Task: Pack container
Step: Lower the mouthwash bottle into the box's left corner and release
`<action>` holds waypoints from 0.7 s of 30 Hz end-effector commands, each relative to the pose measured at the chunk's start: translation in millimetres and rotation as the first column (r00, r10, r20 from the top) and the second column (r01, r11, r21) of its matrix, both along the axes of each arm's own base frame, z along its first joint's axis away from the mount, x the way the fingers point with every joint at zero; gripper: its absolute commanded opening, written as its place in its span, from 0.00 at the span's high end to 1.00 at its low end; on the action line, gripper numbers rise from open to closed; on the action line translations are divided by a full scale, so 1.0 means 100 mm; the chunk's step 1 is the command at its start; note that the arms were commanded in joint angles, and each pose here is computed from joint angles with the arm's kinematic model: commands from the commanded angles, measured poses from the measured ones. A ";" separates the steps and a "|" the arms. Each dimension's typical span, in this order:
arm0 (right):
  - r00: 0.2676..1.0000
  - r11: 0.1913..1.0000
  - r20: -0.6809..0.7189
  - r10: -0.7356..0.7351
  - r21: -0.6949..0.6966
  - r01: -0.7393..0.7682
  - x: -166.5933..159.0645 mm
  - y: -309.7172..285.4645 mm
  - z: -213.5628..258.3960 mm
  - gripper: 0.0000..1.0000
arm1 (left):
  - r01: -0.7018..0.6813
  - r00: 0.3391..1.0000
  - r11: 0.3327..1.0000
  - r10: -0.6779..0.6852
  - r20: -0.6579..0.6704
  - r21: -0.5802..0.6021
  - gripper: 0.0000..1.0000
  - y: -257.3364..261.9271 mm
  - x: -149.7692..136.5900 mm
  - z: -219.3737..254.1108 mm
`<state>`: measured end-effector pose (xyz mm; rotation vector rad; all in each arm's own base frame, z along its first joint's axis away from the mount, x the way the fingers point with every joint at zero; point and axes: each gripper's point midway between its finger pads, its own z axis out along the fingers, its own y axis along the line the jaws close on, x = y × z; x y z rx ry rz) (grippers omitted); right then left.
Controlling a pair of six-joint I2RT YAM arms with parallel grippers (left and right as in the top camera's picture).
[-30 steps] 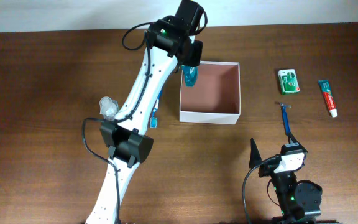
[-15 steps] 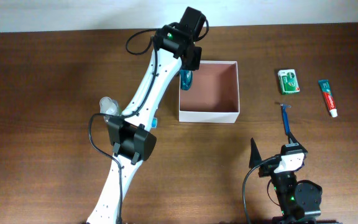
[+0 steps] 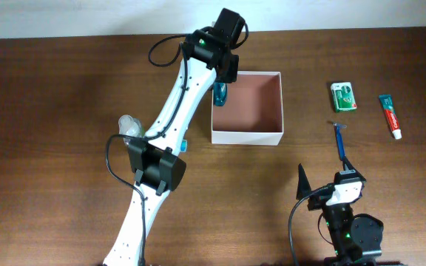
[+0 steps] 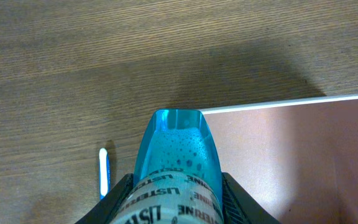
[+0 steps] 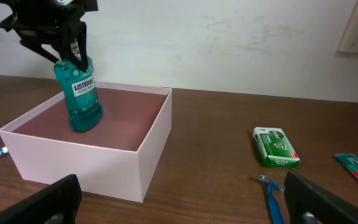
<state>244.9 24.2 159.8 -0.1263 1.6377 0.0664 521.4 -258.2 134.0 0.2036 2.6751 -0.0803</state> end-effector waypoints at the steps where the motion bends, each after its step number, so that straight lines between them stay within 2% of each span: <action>1: 1.000 1.000 0.003 0.015 -0.005 -0.015 0.00 0.03 -0.02 0.01 | -0.059 0.998 0.998 0.059 0.032 -0.016 0.85 0.07 0.03 0.16; 18: 1.000 1.000 0.003 0.015 -0.005 -0.015 0.00 0.03 -0.02 0.01 | -0.105 0.994 0.994 0.105 0.033 0.014 0.85 0.15 0.02 0.15; 19: 1.000 1.000 0.003 0.015 -0.005 -0.015 0.00 0.03 -0.02 0.01 | -0.105 0.994 0.994 0.105 0.033 0.014 0.84 0.15 0.02 0.15; 20: 1.000 1.000 0.003 0.014 -0.005 -0.014 0.00 0.03 -0.02 0.01 | -0.105 0.994 0.994 0.105 0.033 0.014 0.76 0.15 0.02 0.15; 21: 1.000 1.000 0.003 0.015 -0.005 -0.015 0.00 0.03 -0.02 0.01 | -0.105 0.994 0.994 0.105 0.033 0.014 0.72 0.15 0.02 0.15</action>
